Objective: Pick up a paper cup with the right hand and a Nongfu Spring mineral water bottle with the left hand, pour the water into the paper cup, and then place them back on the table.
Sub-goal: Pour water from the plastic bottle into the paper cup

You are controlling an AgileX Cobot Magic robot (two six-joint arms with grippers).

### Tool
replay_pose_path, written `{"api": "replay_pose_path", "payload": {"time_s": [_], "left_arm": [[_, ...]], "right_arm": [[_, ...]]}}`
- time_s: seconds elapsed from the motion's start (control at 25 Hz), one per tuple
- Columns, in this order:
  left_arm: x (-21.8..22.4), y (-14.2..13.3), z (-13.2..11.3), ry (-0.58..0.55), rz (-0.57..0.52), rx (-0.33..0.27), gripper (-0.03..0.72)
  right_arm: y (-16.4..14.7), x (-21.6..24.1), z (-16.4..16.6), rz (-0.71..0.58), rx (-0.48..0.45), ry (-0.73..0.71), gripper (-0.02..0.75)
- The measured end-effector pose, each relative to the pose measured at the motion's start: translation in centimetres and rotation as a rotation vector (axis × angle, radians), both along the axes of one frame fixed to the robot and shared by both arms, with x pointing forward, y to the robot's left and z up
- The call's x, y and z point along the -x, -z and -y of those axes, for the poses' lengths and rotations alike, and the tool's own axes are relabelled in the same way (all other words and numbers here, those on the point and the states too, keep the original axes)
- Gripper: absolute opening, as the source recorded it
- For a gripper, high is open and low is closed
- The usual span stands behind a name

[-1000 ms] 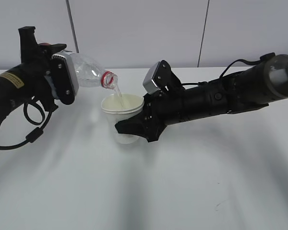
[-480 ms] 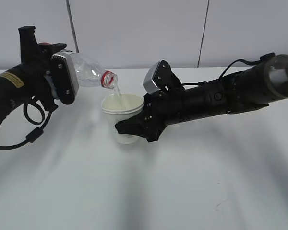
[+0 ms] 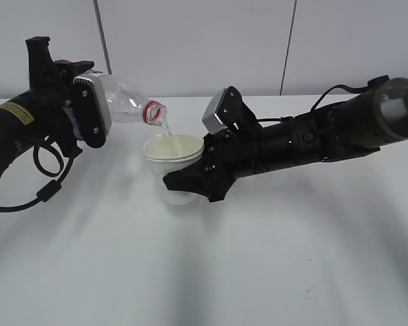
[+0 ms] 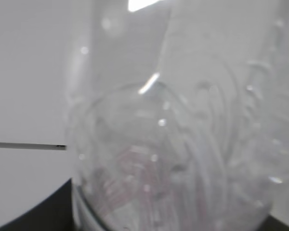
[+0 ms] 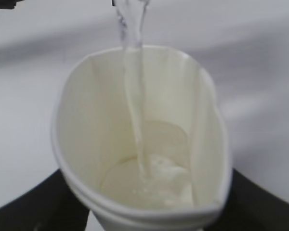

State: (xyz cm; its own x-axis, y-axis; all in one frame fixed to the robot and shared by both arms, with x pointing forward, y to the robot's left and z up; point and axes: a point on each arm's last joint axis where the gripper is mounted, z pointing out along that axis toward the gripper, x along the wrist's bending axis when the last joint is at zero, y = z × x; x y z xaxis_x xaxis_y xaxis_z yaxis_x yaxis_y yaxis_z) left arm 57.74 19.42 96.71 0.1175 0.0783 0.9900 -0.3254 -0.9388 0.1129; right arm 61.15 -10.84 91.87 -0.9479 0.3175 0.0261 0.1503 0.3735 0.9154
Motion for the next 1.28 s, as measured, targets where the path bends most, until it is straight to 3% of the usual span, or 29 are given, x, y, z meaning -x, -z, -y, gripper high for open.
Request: {"api": "replay_pose_path", "payload": {"time_s": [1.28], "left_arm": [[0.00,0.00,0.00,0.000,0.001,-0.002,0.364]], "right_arm": [[0.00,0.00,0.00,0.000,0.000,0.000,0.453]]}}
